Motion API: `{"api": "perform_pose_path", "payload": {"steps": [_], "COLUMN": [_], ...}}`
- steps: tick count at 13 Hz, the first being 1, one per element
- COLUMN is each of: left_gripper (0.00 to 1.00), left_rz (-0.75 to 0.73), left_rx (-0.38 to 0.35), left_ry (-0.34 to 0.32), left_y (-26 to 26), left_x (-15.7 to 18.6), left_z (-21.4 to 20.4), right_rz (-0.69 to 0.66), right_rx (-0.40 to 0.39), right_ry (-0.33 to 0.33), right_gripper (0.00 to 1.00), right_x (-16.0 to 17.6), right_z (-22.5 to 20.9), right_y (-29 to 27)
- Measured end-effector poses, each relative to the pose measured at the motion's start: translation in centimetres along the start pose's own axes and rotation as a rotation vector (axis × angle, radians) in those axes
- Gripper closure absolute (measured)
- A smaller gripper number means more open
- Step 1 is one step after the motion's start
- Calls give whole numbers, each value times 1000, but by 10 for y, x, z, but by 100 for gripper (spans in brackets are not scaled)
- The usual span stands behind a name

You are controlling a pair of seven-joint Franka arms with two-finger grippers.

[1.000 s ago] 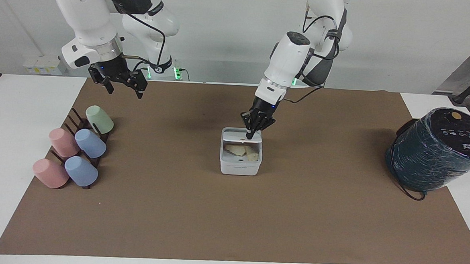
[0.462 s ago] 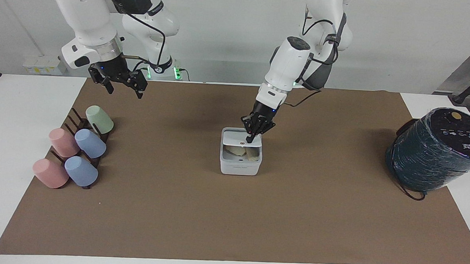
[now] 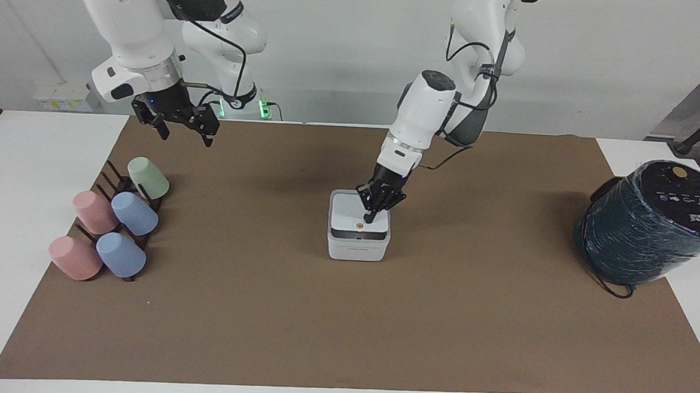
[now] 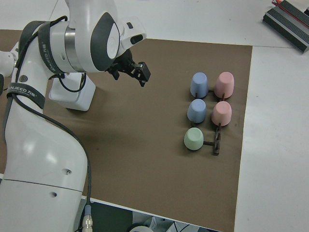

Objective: Close trash can lid
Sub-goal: 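Push the raised lid with the left gripper down over the can, then press the lid flat onto the can with the left gripper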

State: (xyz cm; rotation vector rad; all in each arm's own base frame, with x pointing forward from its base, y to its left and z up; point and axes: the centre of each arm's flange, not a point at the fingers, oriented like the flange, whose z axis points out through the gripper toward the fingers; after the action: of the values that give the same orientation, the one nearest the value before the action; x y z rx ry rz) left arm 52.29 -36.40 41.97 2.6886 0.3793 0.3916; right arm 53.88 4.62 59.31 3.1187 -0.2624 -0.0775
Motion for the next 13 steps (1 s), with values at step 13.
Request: {"api": "perform_pose_path", "payload": {"steps": [13], "left_gripper": [99], "left_rz": [-3], "left_rx": [-4], "left_ry": [8], "left_y": [-1], "left_x": [3], "left_z": [20], "right_rz": [0], "right_rx": [0], "right_ry": [0], "right_gripper": [0], "right_x": [0], "right_z": [0], "right_y": [0]}}
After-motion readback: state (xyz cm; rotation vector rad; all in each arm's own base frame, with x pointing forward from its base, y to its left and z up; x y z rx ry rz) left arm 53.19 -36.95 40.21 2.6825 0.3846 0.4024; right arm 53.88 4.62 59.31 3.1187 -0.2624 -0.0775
